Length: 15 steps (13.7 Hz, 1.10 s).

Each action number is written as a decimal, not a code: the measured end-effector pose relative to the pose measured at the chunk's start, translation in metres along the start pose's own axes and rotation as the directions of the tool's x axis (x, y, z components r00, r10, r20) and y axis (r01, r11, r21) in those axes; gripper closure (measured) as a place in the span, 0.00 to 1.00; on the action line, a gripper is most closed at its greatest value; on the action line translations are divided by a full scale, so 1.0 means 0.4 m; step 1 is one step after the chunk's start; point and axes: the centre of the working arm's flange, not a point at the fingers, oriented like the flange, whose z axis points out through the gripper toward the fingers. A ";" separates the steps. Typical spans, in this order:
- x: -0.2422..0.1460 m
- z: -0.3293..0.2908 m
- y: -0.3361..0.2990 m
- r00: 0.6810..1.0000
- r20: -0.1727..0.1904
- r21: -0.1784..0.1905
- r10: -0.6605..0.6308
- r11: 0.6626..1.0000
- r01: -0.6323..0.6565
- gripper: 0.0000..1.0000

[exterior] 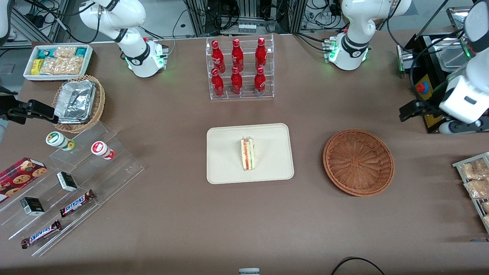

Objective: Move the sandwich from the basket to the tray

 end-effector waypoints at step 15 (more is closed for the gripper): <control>-0.027 -0.059 -0.004 0.995 -0.048 -0.002 0.089 0.996 -0.089 0.00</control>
